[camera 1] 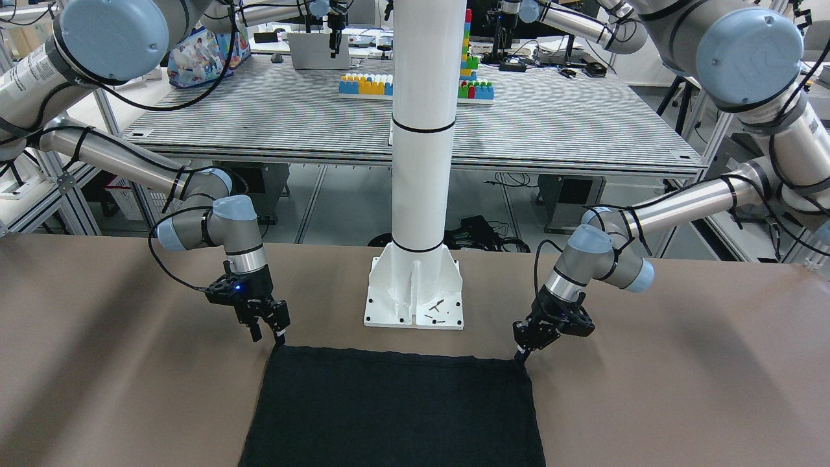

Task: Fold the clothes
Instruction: 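Lower both grippers and pinch the two hem corners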

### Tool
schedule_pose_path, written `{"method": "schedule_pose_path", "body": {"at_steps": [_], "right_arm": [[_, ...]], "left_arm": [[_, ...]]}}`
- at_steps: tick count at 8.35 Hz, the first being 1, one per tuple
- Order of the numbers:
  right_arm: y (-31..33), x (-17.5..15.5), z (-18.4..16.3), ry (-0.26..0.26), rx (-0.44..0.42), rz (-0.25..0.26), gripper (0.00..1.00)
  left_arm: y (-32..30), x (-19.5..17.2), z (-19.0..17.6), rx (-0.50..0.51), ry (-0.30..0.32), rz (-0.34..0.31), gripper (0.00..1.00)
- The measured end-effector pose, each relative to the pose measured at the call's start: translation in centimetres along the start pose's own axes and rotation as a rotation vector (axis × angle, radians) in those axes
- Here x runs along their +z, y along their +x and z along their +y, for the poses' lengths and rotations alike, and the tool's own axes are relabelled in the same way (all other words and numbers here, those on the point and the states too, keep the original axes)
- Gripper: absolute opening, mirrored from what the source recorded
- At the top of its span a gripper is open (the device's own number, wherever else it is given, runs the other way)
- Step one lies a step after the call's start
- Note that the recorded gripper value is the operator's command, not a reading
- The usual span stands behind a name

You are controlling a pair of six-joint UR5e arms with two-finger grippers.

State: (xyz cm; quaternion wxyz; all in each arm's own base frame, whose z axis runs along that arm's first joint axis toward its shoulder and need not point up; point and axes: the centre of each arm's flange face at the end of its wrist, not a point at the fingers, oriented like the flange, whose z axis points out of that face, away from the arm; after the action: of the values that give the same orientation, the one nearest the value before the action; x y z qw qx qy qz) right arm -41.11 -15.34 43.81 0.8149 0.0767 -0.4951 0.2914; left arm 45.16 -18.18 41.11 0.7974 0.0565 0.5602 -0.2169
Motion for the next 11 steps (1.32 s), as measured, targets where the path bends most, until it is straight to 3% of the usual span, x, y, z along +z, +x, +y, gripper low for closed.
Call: {"method": "schedule_pose_path", "body": {"at_steps": [3,5,8,10,11], "right_arm": [[0.6,0.5,1.2,0.017,0.016,-0.002,0.55],[0.9,1.0,1.4,0.024,0.013,0.004,0.46],[0.2,1.2,1.9,0.018,0.022,-0.008,0.24],[-0.2,1.2,2.1,0.014,0.026,-0.014,0.18],[-0.3,1.2,2.1,0.014,0.027,-0.015,0.07]], "left_arm": [[-0.1,0.1,0.0,0.001,0.007,0.0,0.0],[0.0,0.1,0.0,0.001,0.008,0.001,0.0],[0.0,0.0,0.0,0.001,0.008,0.001,0.0],[-0.1,0.1,0.2,0.003,0.005,-0.001,0.0],[-0.1,0.1,0.2,0.003,0.004,-0.001,0.0]]}}
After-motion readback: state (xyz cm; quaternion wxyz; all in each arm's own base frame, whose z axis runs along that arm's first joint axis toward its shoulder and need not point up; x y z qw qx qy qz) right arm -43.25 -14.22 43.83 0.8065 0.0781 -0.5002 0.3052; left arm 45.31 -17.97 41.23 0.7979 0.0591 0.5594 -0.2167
